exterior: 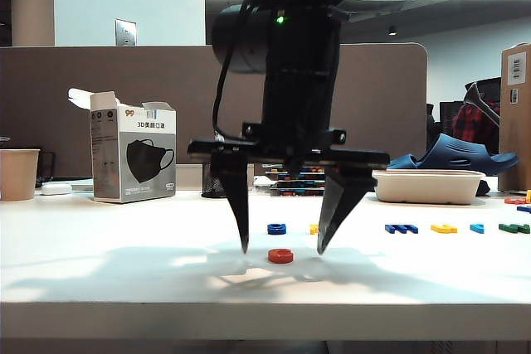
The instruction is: Select the appropriate letters from the row of letter magnets placed on the table to arrange into the word "cup".
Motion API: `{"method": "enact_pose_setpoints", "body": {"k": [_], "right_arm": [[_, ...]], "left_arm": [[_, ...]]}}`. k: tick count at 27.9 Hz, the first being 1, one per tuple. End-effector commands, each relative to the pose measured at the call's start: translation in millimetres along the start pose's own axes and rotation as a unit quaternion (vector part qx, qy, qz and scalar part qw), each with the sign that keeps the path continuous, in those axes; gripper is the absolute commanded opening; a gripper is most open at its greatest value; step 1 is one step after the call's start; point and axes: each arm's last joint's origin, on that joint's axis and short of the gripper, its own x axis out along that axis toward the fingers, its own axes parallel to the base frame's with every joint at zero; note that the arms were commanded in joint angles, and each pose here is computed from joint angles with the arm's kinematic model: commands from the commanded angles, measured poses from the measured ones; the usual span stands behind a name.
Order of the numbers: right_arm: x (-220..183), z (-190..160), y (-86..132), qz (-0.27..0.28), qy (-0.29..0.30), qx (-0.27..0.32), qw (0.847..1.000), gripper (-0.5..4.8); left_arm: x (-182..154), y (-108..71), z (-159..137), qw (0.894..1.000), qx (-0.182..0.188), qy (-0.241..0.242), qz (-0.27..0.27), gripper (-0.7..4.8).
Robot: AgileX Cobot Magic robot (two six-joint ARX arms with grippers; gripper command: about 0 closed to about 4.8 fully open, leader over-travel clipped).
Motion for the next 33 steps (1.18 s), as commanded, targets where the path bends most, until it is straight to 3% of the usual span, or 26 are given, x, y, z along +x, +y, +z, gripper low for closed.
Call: {"method": "enact_pose_setpoints", "body": {"k": [1, 11, 20, 33], "right_arm": [[-15.3, 2.7, -0.7, 0.015, -0.023, 0.005, 1.000, 3.70], [-43.3, 8.0, -13.3, 0.029, -0.057, 0.005, 0.998, 3.70], [-72.2, 19.4, -62.7, 0.006, -0.058, 0.017, 0.998, 3.69], [-82.7, 40.3, -136.1, -0.027, -0.062, 0.058, 0.996, 3.68]], "left_arm": [[-2.0, 0.1, 1.0, 1.000, 0.001, -0.006, -0.002, -0.05], [-2.0, 0.1, 1.0, 1.000, 0.001, -0.006, -0.002, -0.05], [-1.8, 0.0, 1.0, 1.000, 0.001, -0.006, -0.002, -0.05], [-2.0, 0.1, 1.0, 1.000, 0.001, -0.006, -0.002, -0.05]]}}
